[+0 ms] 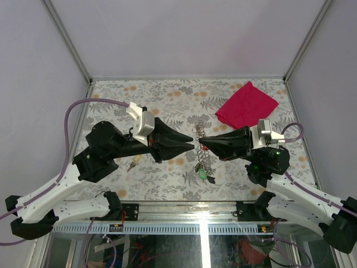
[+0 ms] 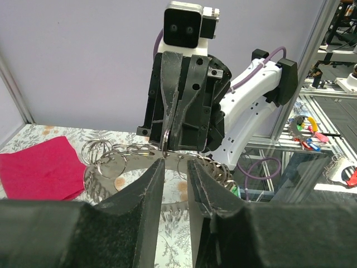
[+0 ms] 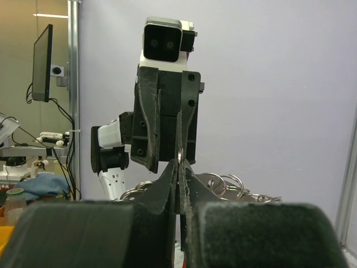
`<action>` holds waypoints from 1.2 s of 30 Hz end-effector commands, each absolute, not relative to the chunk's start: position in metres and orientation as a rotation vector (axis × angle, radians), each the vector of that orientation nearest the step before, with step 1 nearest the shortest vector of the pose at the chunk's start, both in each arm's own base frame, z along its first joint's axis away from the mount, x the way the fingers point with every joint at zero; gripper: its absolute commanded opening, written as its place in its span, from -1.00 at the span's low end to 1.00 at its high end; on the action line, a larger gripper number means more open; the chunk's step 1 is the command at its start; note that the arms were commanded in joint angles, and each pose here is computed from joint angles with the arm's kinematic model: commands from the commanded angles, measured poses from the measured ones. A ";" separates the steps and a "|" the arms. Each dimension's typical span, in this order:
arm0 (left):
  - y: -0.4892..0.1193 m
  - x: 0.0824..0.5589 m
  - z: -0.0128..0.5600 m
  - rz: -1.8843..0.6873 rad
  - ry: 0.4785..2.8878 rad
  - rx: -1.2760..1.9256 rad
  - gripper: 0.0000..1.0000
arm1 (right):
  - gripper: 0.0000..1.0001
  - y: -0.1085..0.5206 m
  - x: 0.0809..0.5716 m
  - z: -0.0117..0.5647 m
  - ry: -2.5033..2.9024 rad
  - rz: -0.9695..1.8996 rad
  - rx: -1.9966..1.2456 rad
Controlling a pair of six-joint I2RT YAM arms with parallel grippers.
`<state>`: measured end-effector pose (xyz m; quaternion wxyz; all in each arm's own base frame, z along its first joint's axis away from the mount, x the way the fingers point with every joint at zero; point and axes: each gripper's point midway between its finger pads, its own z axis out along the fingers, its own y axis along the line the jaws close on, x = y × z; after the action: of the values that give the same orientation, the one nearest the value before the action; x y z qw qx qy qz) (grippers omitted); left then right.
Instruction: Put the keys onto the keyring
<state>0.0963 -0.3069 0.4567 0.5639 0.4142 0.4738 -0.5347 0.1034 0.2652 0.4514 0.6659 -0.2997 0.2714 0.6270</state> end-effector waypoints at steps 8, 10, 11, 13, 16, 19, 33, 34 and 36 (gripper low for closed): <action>-0.310 0.098 0.485 -1.240 1.001 0.967 -0.54 | -1.00 0.253 0.086 0.490 0.434 1.400 -0.689; -0.310 0.098 0.485 -1.239 1.000 0.967 -0.56 | -1.00 0.253 0.086 0.489 0.432 1.403 -0.691; -0.309 0.098 0.486 -1.237 0.999 0.967 -0.57 | -1.00 0.254 0.086 0.489 0.434 1.405 -0.691; -0.309 0.097 0.486 -1.237 0.998 0.969 -0.59 | -1.00 0.255 0.086 0.488 0.437 1.408 -0.699; -0.308 0.097 0.486 -1.232 0.994 0.971 -0.73 | -1.00 0.257 0.087 0.487 0.441 1.417 -0.702; -0.307 0.097 0.484 -1.227 0.998 0.976 -0.98 | -1.00 0.257 0.086 0.487 0.439 1.423 -0.707; -0.300 0.101 0.473 -1.136 1.139 1.058 -1.00 | -0.65 0.259 0.086 0.475 0.531 1.353 -0.781; -0.299 0.103 0.472 -1.122 1.152 1.066 -1.00 | -0.61 0.259 0.086 0.473 0.543 1.341 -0.788; -0.298 0.103 0.469 -1.105 1.172 1.083 -1.00 | -0.53 0.258 0.085 0.470 0.567 1.320 -0.807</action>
<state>0.1019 -0.3089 0.4534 0.5447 0.4538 0.5041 -0.4932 0.0972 0.2707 0.4502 0.6539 -0.3379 0.2776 0.6174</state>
